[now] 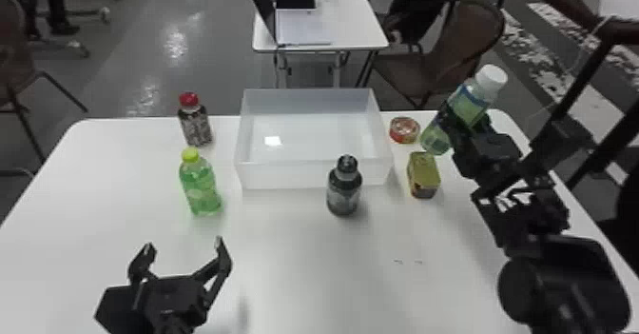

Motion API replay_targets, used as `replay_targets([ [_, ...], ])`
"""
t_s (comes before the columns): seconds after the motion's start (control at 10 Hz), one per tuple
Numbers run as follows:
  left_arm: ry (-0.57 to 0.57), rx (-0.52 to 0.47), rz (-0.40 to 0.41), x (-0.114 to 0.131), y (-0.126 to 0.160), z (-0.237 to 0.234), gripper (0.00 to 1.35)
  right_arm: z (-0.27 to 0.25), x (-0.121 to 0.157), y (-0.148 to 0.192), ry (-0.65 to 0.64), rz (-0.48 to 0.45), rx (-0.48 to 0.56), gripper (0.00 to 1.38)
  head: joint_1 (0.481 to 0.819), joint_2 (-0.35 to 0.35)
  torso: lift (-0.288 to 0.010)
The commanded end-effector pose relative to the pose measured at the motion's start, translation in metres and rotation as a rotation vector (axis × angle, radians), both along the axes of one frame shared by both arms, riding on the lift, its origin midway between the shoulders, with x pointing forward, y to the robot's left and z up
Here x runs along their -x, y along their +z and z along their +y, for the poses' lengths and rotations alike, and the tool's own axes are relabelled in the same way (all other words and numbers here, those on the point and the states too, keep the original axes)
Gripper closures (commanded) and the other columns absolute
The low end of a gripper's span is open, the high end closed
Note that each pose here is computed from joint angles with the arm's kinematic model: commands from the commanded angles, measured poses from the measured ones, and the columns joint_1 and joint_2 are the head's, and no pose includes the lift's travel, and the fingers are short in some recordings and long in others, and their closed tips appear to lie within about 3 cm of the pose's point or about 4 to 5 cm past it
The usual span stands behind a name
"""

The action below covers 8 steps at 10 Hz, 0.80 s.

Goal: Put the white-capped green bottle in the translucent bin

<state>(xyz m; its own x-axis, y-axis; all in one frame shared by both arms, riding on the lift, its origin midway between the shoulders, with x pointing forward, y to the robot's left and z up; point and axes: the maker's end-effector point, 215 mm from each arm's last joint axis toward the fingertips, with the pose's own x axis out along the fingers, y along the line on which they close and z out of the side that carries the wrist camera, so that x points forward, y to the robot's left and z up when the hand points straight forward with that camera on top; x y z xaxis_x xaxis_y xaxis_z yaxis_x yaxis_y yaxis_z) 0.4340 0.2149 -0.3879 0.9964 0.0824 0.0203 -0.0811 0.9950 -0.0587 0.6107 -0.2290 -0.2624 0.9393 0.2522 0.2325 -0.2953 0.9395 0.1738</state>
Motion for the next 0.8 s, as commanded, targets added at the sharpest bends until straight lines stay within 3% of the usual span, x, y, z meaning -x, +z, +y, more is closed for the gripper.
replay_targets([
  [0.0,0.001,0.002,0.004,0.000,-0.001,-0.001,0.15,0.008,-0.019,0.017,0.043,-0.025,-0.001,0.92,0.695,-0.017,-0.115],
  [0.3,-0.010,0.004,0.004,-0.006,-0.001,-0.006,0.15,0.044,-0.040,0.027,0.209,-0.058,0.035,0.92,0.695,0.013,-0.115],
  [0.7,-0.019,0.009,0.006,-0.007,-0.002,-0.008,0.15,0.084,-0.049,-0.020,0.309,0.005,0.004,0.92,0.695,0.051,-0.115],
])
